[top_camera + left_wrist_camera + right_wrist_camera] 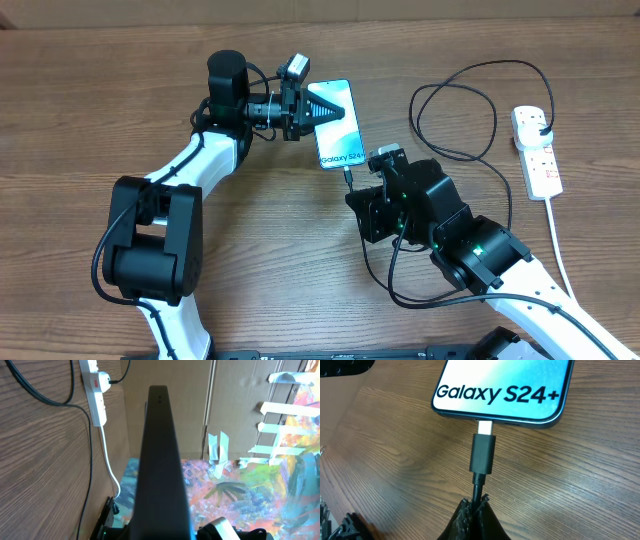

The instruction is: Plug charger to phone and switch on socket

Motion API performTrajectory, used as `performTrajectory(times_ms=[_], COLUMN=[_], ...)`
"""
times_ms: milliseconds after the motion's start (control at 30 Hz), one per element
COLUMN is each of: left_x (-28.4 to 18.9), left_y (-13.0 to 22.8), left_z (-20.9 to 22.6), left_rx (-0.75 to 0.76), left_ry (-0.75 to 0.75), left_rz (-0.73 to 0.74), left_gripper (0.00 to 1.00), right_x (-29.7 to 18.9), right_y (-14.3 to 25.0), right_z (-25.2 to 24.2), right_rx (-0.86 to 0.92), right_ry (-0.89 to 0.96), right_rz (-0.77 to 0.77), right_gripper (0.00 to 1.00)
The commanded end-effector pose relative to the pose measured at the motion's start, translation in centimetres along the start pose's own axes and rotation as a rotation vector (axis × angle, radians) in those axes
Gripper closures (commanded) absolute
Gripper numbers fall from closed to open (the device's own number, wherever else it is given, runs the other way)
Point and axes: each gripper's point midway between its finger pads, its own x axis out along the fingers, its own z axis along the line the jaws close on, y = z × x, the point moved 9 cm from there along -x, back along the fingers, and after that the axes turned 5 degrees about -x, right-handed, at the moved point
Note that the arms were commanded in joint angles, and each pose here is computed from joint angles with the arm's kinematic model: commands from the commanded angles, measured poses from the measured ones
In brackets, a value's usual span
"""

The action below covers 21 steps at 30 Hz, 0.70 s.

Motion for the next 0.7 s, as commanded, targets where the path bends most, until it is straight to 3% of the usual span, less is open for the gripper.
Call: performTrajectory(times_ms=[0, 667], left_x=[0.77, 0.14], left_y=[-0.06, -0.29], left_z=[-0.78, -0.78], left_rx=[0.014, -0.004], left_ry=[0.004, 0.005], left_rz=[0.023, 0.007], left_gripper=[0.96, 0.96], right_x=[-0.23, 0.23], right_y=[-0.35, -0.27], right_z=[0.19, 0.09], right_rx=[-0.004, 0.002], right_ry=[0.002, 0.002], right_rz=[-0.026, -0.013], right_gripper=[0.96, 0.96])
